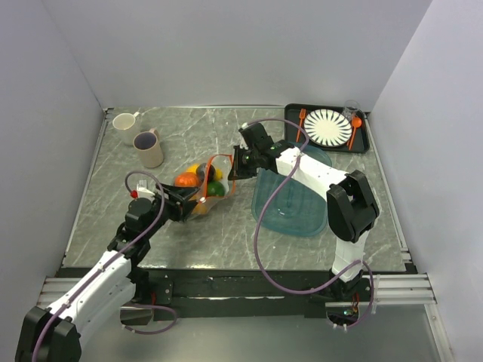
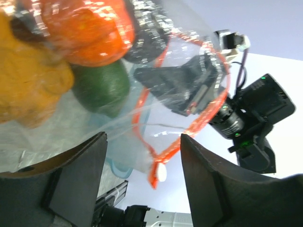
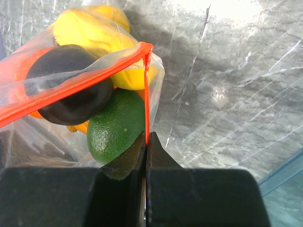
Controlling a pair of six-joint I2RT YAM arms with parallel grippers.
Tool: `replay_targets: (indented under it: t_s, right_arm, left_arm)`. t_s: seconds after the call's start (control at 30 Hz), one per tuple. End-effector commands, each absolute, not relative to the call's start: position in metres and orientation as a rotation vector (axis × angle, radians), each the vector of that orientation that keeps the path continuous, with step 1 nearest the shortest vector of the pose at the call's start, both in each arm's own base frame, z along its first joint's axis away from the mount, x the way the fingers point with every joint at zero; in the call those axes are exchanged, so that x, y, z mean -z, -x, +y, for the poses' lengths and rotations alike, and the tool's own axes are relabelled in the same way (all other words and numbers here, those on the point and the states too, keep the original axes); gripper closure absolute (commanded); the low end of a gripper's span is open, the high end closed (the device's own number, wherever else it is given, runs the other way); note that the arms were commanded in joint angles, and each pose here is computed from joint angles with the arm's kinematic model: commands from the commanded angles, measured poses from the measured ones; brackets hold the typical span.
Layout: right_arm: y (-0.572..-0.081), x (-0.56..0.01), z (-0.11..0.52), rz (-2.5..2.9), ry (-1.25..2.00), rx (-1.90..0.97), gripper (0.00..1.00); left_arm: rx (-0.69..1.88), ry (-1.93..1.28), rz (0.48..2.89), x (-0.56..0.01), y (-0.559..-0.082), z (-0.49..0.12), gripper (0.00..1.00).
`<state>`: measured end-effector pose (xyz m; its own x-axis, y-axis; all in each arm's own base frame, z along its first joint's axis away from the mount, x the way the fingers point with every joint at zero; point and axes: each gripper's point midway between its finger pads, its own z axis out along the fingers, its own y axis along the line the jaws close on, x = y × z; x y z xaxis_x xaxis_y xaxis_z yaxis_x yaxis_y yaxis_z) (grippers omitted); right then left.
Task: Place the food in the zip-top bag and seal the zipper
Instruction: Adjust the zipper food storage bag at the center of the board.
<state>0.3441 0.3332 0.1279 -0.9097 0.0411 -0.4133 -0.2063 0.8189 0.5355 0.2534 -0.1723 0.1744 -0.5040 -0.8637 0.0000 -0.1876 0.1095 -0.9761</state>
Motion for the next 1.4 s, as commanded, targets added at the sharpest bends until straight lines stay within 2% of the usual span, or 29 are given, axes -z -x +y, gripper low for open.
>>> replay_targets:
  t_s: [0.0,0.4,0.87,0.97,1.1,1.37]
  right_arm:
    - [-0.352,-0.158,0.331,2.519,0.113,-0.848,1.0]
    - [-0.354,-0.159,0.333,2.522,0.122,-0.851,1.0]
    - [-0.355,-0.162,0.337,2.511,0.154,-0.88,1.0]
    - [-0.352,-0.16,0.336,2.517,0.157,-0.877,1.0]
    - [-0.35,-0.157,0.336,2.523,0.158,-0.882,1.0]
    - [-0.349,-0.158,0.336,2.524,0.172,-0.884,1.0]
  left_arm:
    - [1.507,0.968,1.762,-0.183,-0.249,-0.179,0.3]
    - [1.525,1.005,1.715,-0.184,-0.245,-0.172,0.29]
    - [1.604,1.021,1.703,-0.186,-0.25,-0.181,0.36]
    - [1.612,1.024,1.688,-0.188,-0.252,-0.18,0.42]
    - [1.616,1.027,1.679,-0.19,-0.254,-0.181,0.62]
    - [1.624,1.018,1.698,-0.189,-0.256,-0.185,0.78]
